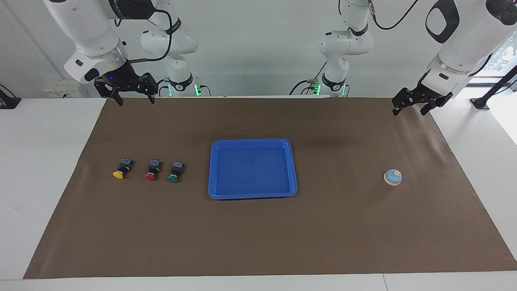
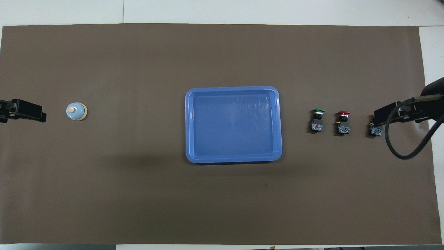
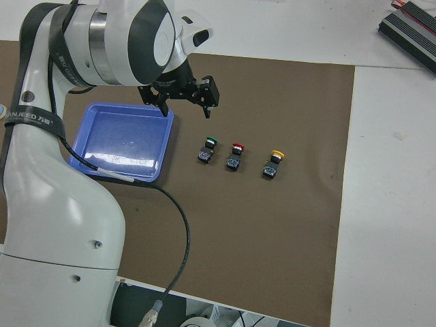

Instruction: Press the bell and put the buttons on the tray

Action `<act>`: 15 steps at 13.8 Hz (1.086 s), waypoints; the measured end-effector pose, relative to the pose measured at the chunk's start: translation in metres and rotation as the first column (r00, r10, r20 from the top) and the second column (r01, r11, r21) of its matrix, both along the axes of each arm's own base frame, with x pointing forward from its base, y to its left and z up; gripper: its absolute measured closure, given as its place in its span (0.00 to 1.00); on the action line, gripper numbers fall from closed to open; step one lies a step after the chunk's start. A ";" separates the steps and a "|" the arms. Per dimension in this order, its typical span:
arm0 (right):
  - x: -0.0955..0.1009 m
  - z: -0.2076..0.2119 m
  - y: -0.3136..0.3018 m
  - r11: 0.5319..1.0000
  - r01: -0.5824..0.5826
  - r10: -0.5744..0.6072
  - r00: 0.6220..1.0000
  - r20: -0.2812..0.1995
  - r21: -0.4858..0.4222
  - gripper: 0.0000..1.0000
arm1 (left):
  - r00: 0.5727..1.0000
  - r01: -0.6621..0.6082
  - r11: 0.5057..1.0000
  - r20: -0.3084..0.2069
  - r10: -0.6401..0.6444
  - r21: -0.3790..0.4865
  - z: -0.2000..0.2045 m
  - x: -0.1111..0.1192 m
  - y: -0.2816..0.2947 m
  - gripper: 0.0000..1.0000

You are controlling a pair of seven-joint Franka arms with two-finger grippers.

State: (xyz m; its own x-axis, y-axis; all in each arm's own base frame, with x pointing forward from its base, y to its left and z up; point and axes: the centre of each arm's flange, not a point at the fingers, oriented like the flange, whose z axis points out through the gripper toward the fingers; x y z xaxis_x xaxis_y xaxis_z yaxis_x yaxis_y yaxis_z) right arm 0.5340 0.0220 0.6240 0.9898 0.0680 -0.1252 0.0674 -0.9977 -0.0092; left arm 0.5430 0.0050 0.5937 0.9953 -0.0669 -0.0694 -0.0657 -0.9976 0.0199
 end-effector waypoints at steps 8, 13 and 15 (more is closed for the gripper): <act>0.000 0.000 0.000 1.000 0.000 0.000 1.000 0.000 0.000 0.00 | 1.000 0.002 1.000 0.005 -0.002 0.000 0.000 0.001 -0.001 0.00; 0.000 0.000 0.000 1.000 0.000 0.000 1.000 0.000 0.000 0.00 | 0.999 -0.031 1.000 0.034 0.031 0.000 -0.012 0.004 0.009 0.48; 0.000 0.000 0.000 1.000 0.000 0.000 1.000 0.000 0.000 0.00 | 0.997 -0.066 0.998 0.049 0.066 0.000 -0.025 0.006 0.029 0.73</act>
